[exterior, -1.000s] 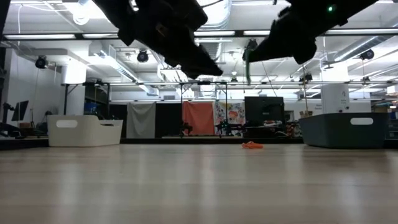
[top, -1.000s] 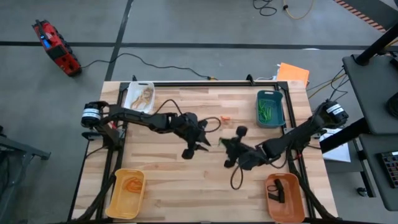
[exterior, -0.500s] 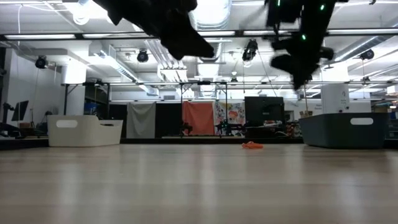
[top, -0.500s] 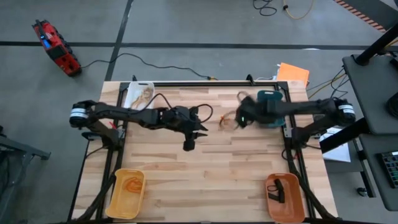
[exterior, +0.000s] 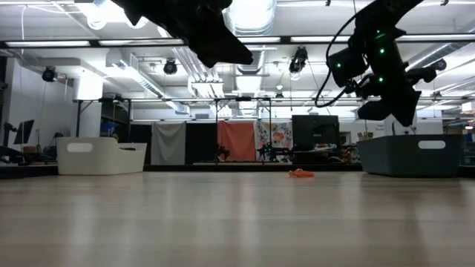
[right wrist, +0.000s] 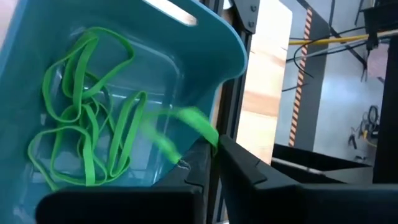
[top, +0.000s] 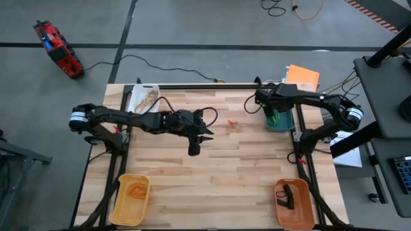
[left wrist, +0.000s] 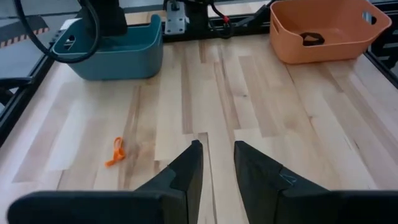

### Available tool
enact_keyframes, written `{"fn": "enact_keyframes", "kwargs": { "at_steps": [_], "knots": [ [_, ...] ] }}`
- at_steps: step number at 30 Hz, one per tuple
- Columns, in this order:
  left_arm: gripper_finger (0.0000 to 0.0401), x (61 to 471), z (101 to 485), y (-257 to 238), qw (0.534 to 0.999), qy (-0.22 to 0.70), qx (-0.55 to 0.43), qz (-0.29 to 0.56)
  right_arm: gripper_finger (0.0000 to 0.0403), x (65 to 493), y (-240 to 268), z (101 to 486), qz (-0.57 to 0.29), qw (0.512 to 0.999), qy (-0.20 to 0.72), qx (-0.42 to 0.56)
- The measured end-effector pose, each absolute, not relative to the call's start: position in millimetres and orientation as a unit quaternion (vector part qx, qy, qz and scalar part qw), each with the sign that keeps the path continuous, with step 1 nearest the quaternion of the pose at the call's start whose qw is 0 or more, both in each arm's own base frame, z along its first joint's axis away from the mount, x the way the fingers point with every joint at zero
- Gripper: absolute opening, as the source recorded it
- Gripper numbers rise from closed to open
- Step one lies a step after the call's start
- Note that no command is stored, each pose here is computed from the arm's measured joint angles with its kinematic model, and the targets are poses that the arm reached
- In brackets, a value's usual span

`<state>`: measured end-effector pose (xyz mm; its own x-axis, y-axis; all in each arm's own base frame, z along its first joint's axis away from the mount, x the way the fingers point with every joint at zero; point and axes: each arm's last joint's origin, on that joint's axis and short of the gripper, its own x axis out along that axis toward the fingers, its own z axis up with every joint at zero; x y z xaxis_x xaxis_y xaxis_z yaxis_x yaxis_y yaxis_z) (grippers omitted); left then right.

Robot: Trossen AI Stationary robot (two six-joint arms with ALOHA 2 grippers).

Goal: Sort rubber bands into baskets
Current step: Put the green rubber band into the blue bin, then put the orange rubber band into the yellow bin

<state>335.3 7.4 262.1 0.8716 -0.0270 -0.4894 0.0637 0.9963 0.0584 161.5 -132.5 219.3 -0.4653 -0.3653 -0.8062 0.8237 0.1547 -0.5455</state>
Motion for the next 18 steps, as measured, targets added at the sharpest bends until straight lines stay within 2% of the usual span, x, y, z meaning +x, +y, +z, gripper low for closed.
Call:
{"fn": "enact_keyframes", "kwargs": {
  "at_steps": [4,14,16,18],
  "knots": [
    [0.0077,335.1,261.4,7.4,0.966,0.255,0.036,-0.024,0.0051,163.1,-133.4,218.8,-0.618,0.487,0.586,0.194],
    [0.0077,323.5,259.2,7.7,0.952,0.307,0.019,-0.001,0.0173,163.8,-133.6,219.3,-0.619,0.493,0.580,0.195],
    [0.0077,317.6,261.7,4.3,0.951,0.310,0.015,-0.002,0.0187,167.8,-132.1,219.9,-0.613,0.511,0.565,0.210],
    [0.0077,309.6,263.5,-1.0,0.955,0.297,0.019,-0.007,0.0196,178.7,-130.0,219.8,-0.589,0.553,0.542,0.233]
  ]
}}
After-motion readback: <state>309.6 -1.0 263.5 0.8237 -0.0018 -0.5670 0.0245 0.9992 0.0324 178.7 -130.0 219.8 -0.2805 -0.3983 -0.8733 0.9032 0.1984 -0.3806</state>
